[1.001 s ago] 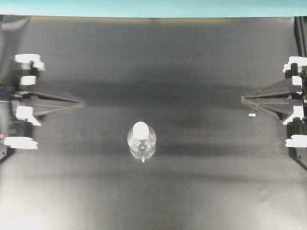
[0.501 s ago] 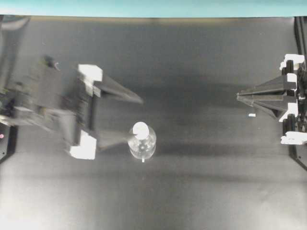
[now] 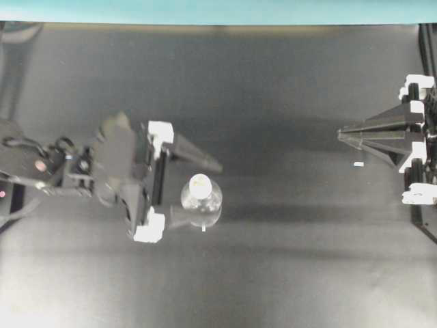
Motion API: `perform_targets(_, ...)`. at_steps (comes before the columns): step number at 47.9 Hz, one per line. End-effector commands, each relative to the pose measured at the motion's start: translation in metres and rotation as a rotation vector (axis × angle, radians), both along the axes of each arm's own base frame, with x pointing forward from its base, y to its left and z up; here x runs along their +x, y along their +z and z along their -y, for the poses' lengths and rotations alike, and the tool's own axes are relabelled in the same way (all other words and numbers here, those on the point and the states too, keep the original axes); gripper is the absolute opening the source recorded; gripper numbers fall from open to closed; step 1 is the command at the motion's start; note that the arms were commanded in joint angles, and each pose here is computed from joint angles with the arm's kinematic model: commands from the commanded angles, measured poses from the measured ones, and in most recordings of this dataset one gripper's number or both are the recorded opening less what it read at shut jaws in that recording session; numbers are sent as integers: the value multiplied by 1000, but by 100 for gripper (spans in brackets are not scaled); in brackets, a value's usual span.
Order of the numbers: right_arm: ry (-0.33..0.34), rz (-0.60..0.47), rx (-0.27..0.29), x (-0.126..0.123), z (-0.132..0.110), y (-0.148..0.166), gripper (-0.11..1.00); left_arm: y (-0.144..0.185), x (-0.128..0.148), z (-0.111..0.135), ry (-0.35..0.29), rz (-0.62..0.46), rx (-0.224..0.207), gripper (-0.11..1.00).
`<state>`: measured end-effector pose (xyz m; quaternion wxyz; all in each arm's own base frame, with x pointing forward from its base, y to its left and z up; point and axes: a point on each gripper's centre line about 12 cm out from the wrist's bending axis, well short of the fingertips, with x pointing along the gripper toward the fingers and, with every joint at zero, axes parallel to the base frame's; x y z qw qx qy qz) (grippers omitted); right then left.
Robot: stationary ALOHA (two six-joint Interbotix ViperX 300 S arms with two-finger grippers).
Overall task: Open the bottle cap by holding the bottle with the left arm and twisting the cap with the right arm.
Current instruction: 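Move the left gripper to the clear bottle and close around its body, then swing the right gripper over toward the white bottle cap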
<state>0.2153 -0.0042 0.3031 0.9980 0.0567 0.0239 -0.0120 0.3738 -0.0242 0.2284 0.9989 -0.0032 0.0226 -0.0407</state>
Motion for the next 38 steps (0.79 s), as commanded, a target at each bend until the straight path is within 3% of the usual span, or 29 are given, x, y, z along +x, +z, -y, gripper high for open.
perform_targets(1, -16, 16, 20, 2, 3, 11, 1, -12, 1, 2, -7, -14, 0, 96)
perform_targets(20, -16, -8, 46, 4, 3, 13, 1, -89, -3, -8, 19, -226, 0, 98)
perform_targets(38, -18, -65, 77, 4, 3, 7, 1, -122, -3, -6, 15, -315, 2, 98)
